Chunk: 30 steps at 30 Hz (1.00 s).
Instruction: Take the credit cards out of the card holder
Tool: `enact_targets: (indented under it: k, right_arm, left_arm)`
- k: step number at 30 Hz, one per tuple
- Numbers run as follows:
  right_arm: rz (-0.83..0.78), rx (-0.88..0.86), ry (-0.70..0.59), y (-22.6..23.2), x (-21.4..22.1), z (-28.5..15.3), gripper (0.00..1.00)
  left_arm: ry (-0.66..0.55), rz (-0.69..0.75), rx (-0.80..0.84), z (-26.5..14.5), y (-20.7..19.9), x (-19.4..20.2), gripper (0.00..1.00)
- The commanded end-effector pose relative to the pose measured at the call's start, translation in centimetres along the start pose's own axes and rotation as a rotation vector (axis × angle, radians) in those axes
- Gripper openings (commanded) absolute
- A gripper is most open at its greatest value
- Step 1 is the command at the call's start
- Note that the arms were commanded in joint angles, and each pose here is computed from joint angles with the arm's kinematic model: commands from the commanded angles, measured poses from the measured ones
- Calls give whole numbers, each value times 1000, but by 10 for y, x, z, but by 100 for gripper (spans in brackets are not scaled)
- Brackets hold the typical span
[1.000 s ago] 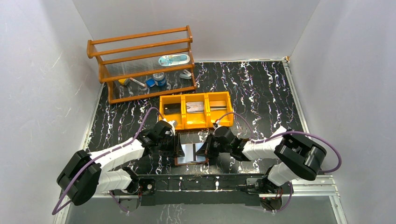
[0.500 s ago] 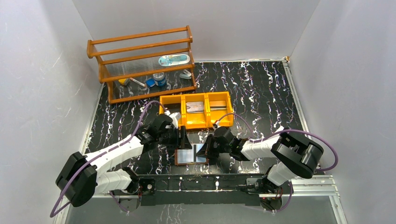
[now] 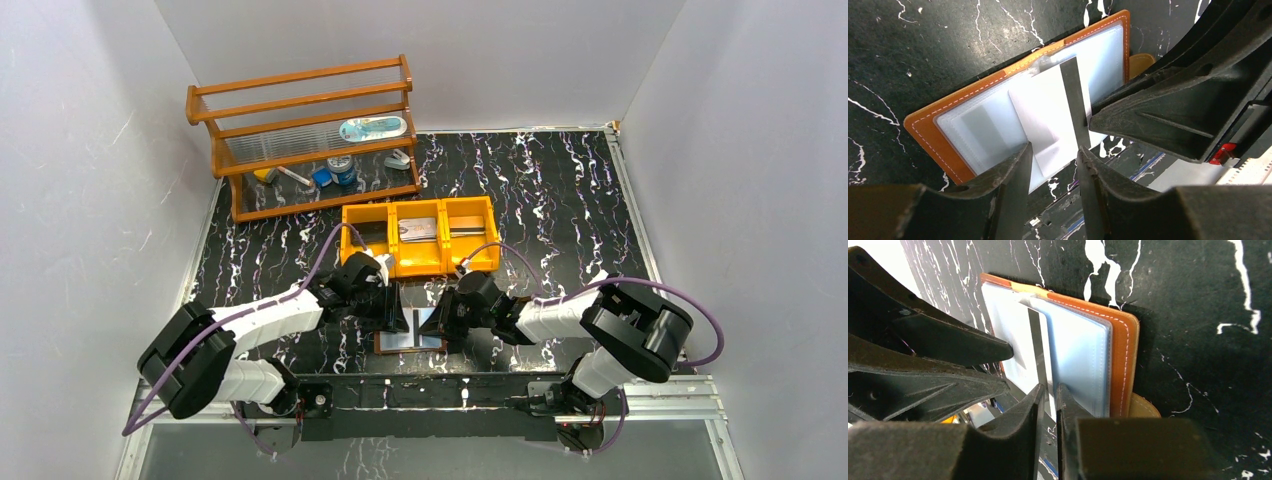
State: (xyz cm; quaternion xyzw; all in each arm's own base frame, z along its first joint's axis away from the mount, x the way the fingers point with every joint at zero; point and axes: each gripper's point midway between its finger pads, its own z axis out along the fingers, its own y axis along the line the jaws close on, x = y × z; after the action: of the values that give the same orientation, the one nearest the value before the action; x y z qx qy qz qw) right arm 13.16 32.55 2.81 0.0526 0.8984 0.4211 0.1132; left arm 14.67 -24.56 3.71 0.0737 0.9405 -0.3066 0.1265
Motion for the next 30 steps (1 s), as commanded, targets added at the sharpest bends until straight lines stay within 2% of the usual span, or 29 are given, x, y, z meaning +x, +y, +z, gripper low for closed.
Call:
enact_targets:
  k: [1, 7, 16, 22, 24, 25, 30]
  right_arm:
    - [10, -27, -19, 4, -4, -1, 25]
    - [36, -103, -8, 15, -5, 0, 29]
    - [37, -139, 12, 19, -6, 7, 29]
    - [33, -162, 17, 21, -5, 8, 23]
    - [39, -167, 17, 22, -5, 8, 9]
    - [44, -168, 12, 22, -5, 7, 7]
    - [44, -119, -23, 13, -9, 1, 7]
  left_arm:
    - [24, 11, -65, 1, 18, 13, 36]
    - [53, 1, -87, 3, 29, 25, 34]
    - [55, -5, -99, 2, 34, 29, 33]
    - [51, -5, -97, 2, 33, 28, 33]
    - [48, -5, -94, 1, 31, 27, 32]
    - [48, -5, -93, 0, 31, 27, 32]
    - [27, -4, -101, -4, 31, 24, 32]
